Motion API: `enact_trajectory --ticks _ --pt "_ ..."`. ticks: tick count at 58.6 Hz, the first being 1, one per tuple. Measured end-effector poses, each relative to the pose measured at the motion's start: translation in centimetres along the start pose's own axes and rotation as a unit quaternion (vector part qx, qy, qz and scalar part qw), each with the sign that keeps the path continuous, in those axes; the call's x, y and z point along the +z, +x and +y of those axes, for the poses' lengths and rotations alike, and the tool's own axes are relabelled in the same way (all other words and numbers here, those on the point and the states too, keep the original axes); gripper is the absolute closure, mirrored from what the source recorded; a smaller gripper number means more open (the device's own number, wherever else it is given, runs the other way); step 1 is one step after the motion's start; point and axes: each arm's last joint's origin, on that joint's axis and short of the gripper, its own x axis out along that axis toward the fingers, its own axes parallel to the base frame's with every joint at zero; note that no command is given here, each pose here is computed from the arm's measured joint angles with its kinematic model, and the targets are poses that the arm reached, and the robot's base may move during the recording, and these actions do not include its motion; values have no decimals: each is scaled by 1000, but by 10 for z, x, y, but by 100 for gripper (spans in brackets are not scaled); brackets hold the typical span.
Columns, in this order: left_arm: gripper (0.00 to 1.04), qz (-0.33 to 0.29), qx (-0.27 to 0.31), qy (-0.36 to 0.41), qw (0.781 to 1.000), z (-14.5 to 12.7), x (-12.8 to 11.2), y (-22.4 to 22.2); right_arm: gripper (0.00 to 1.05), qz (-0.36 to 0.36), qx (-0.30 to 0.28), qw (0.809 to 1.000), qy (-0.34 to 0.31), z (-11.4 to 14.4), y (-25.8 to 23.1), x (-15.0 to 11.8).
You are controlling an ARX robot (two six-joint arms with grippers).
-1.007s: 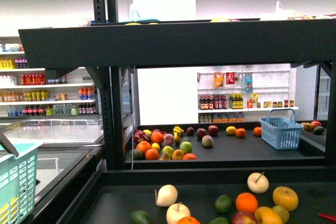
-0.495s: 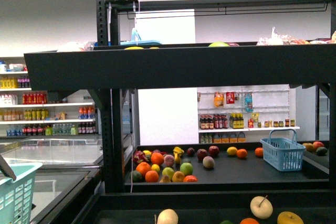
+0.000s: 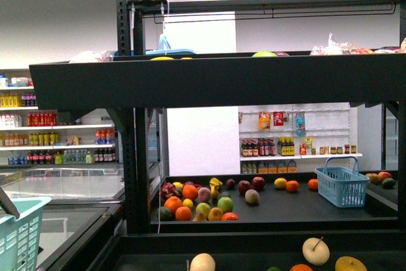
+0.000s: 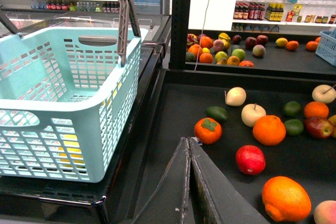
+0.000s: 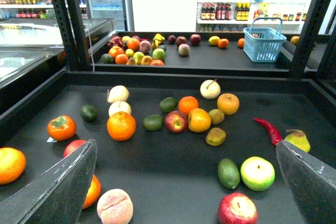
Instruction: Pick lemon from shelf
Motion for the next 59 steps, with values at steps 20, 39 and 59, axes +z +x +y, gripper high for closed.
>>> enact_trajectory --ticks 20,39,59 --pt "59 -2 0 0 1000 0 0 0 2 0 0 1000 0 0 0 0" --pt "8 -2 0 1 1000 0 0 0 2 0 0 1000 0 0 0 0" --pt "8 -2 0 1 1000 0 0 0 2 0 0 1000 0 0 0 0"
